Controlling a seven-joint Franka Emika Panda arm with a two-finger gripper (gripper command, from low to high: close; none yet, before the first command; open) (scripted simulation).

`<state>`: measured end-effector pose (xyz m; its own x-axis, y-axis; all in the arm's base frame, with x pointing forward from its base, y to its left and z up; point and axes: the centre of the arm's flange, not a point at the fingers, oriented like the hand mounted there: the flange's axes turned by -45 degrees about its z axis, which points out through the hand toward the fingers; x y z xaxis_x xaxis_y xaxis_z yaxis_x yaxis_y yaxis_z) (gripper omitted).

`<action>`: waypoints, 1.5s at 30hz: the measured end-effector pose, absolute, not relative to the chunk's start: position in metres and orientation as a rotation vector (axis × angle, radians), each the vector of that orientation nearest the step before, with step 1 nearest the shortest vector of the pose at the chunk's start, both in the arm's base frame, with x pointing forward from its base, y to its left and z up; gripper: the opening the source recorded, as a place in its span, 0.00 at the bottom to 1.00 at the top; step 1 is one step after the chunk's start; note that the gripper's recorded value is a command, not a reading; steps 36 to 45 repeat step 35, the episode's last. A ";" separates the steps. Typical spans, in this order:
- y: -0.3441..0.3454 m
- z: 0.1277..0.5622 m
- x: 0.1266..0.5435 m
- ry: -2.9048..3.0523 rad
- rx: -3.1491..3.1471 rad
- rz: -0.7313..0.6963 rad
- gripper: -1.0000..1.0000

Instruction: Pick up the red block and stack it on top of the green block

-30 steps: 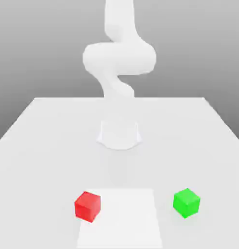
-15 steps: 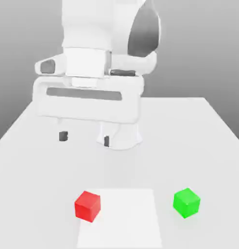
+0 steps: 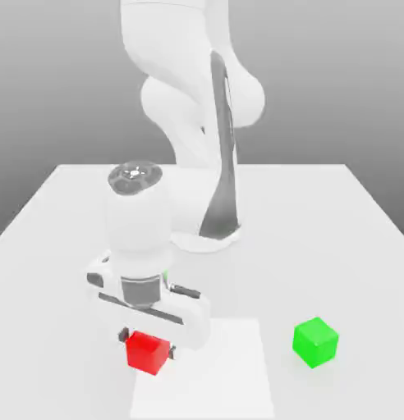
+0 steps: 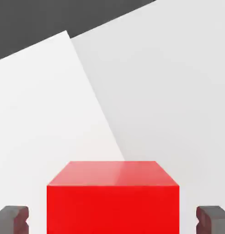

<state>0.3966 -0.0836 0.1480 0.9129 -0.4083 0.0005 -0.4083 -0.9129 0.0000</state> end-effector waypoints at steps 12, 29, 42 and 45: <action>-0.048 0.212 0.403 -0.633 3.081 0.001 0.00; 0.189 0.219 0.370 -0.711 3.061 0.006 0.00; 0.186 0.188 0.369 -0.724 3.058 0.004 1.00; 0.186 0.188 0.369 -0.724 3.058 0.004 1.00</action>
